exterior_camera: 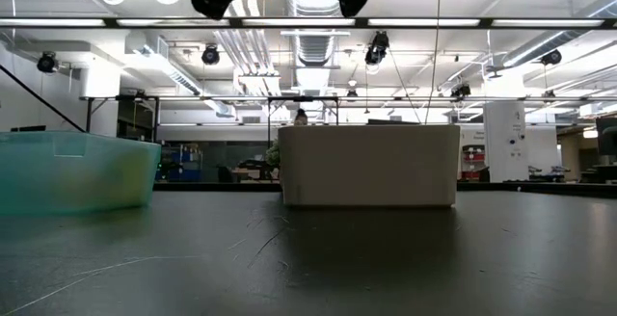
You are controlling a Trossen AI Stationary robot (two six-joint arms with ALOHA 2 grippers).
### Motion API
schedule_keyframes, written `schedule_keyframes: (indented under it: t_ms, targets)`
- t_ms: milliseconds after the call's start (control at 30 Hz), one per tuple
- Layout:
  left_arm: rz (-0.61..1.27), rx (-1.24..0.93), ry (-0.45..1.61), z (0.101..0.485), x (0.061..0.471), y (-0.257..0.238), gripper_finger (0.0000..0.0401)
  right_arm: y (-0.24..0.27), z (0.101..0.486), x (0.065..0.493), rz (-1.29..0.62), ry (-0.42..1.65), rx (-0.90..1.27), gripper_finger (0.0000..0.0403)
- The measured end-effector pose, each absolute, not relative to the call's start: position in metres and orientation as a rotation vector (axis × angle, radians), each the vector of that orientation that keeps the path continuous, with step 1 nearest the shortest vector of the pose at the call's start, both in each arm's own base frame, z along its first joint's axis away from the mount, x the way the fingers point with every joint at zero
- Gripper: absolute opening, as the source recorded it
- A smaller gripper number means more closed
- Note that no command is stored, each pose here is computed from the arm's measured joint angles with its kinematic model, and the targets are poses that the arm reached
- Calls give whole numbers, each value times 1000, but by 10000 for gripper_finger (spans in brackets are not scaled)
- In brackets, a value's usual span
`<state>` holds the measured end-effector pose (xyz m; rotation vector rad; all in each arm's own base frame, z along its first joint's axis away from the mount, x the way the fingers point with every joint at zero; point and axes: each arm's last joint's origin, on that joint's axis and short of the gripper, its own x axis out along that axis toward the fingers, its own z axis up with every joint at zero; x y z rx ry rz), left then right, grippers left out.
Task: Pick and place medicine bottles into bin by pill shape (circle, oval)
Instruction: Put the orange capsule bottle into the blue bin
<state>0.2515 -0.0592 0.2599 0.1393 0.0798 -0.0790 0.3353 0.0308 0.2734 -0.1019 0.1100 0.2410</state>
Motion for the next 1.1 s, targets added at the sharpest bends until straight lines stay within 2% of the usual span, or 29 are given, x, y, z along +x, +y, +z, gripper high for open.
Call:
schedule_keyframes:
  t_ms: [167, 367, 833, 1100]
  targets:
    - [-76, 145, 37, 264, 252, -59, 157, 32, 251, 342, 236, -17, -134, 240]
    - [-74, 149, 30, 265, 252, -59, 157, 34, 241, 352, 285, -123, -140, 240]
    - [-59, 153, 32, 265, 252, -58, 157, 35, 247, 361, 306, -156, -133, 238]
    - [-17, 152, 28, 265, 252, -57, 158, 34, 251, 362, 291, -163, -111, 207]
